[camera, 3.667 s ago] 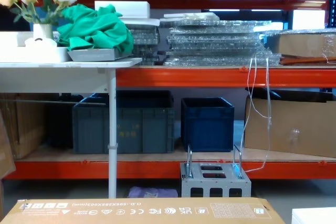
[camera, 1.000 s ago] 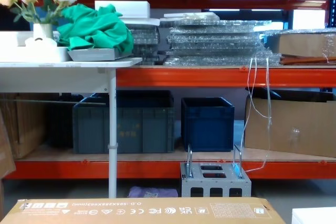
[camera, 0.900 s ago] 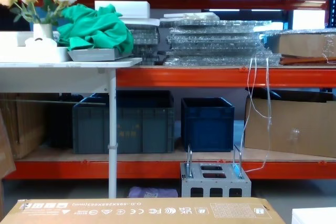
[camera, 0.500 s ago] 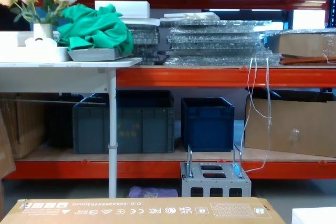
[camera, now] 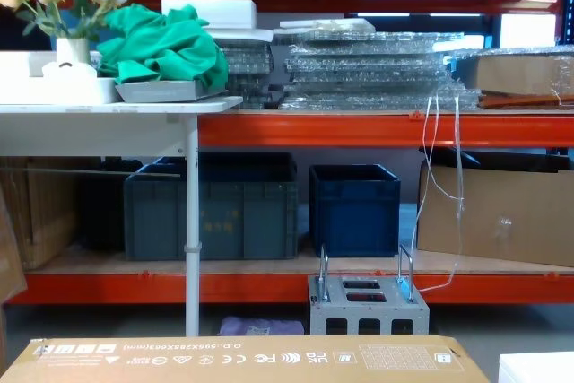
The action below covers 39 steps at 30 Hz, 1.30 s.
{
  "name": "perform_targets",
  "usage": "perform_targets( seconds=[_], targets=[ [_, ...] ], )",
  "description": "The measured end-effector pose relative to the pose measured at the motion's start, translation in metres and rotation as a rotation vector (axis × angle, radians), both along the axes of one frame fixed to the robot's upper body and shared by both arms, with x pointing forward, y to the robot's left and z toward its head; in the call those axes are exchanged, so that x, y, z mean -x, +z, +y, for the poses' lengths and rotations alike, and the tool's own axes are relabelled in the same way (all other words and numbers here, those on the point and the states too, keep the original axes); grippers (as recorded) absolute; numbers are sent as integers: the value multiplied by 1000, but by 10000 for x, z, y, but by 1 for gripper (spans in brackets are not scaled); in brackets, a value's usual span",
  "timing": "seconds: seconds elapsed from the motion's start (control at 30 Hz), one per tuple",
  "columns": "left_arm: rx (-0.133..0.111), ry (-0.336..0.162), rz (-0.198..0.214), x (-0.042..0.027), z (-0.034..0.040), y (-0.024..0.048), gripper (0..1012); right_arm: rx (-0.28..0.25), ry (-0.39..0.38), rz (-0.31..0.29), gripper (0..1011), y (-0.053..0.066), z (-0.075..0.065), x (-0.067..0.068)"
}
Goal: Use one hand to grasp the basket and place it at the designated location.
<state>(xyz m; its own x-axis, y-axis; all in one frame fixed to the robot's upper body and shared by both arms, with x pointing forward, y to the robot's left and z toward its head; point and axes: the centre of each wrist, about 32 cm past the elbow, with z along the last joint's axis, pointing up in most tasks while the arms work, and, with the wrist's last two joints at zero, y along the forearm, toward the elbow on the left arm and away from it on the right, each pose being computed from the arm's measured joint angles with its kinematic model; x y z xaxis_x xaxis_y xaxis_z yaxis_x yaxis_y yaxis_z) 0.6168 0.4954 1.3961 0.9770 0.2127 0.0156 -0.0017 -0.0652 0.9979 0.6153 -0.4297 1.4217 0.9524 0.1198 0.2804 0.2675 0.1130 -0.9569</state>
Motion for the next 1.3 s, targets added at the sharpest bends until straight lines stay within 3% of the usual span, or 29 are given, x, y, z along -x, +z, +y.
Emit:
perform_targets(
  seconds=[0.4, 0.67, 1.3],
  targets=[
    [0, 0, 0, 0, 0, 0, 0, -5, 48, -87, 237, 347, 80, 138],
    [0, 0, 0, 0, 0, 0, 0, -7, 92, -132, 237, 508, 173, 189],
    [0, 0, 0, 0, 0, 0, 0, -8, 326, -204, 237, 821, 653, 219]
  ],
)
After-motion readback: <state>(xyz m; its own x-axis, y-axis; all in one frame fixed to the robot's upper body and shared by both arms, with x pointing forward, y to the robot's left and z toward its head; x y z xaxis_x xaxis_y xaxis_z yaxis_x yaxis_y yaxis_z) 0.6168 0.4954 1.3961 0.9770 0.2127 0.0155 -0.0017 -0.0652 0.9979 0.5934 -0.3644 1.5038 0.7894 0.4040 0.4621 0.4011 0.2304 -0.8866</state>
